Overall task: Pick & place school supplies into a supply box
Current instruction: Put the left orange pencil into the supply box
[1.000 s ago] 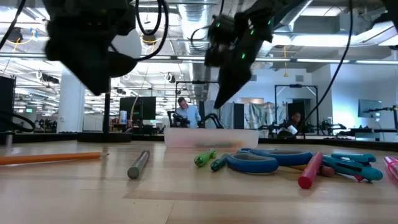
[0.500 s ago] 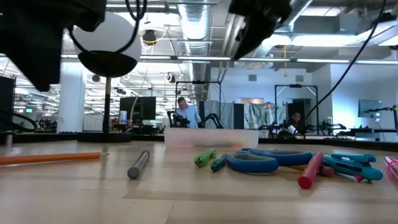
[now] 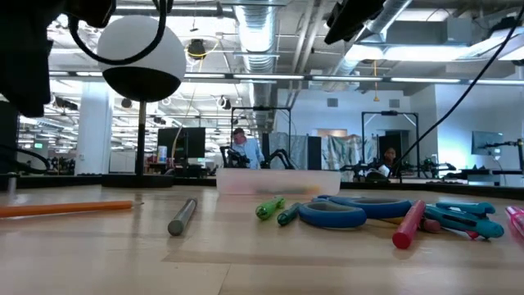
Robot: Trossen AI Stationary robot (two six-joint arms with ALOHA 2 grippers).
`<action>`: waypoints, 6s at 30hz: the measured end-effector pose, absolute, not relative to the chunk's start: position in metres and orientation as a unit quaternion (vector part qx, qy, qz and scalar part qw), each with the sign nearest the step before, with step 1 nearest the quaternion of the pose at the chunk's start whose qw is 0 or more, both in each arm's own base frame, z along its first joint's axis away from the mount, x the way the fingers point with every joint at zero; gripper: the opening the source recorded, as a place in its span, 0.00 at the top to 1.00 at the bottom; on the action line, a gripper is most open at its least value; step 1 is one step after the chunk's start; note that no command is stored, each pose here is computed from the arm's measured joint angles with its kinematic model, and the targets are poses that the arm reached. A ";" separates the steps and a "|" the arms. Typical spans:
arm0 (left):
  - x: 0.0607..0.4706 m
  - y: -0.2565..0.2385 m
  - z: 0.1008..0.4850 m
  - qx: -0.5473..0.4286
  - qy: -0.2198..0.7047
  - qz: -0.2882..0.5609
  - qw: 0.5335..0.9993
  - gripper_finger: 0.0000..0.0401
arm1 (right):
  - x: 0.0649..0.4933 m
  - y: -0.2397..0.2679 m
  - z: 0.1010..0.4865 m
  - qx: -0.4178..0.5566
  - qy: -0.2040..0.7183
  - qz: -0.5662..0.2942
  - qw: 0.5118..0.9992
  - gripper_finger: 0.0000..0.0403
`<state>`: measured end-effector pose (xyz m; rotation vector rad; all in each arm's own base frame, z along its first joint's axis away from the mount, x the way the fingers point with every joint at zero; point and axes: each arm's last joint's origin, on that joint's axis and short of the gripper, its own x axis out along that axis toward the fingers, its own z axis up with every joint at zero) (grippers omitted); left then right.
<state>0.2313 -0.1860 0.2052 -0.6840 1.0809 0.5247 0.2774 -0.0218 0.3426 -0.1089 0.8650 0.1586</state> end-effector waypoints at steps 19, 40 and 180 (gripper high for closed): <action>0.223 -0.176 0.159 -0.317 0.506 0.198 0.778 0.68 | 0.271 0.008 0.339 -0.051 0.452 0.087 0.887 0.82; 0.229 -0.171 0.155 -0.225 0.516 0.160 0.811 0.52 | 0.272 0.007 0.339 -0.043 0.452 0.081 0.887 0.82; 0.241 -0.045 0.124 -0.350 0.459 0.583 0.572 0.69 | 0.282 -0.018 0.340 -0.082 0.419 0.058 0.902 0.82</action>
